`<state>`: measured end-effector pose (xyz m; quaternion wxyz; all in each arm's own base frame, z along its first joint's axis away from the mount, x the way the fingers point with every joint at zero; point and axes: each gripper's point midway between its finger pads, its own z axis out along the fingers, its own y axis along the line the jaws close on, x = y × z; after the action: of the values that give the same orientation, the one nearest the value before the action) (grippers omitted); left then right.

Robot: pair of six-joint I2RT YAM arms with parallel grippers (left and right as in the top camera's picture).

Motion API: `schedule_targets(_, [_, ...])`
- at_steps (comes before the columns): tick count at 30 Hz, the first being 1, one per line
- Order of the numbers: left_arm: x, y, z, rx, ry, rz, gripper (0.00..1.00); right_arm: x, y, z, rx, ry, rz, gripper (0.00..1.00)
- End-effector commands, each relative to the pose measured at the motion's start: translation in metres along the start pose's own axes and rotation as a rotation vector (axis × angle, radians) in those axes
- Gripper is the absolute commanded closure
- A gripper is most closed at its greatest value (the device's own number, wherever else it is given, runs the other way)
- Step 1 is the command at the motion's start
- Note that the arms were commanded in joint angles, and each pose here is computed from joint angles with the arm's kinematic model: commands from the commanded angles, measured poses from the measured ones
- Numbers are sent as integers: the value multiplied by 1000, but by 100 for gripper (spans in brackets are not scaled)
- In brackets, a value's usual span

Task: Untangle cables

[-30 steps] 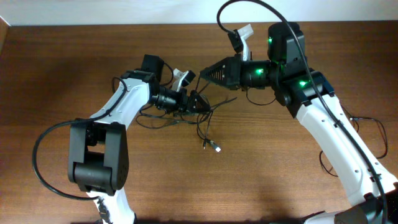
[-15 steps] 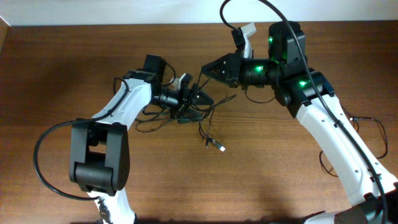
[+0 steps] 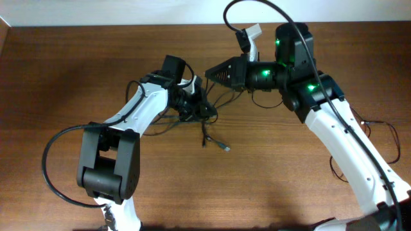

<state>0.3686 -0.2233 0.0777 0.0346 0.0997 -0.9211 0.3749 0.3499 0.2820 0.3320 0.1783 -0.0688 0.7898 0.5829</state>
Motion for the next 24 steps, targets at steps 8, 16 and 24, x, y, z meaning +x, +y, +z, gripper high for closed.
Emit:
schedule_targets(8, [-32, 76, -2, -367, -205, -15, 94, 15, 152, -83, -155, -183, -379, 96])
schedule_targets(16, [-37, 92, 0, -427, -224, -25, 74, 7, 219, -134, -189, -324, -518, 96])
schedule_targets(24, [-46, 107, -11, -525, -288, -25, 40, 12, 74, -149, 451, -327, -318, 96])
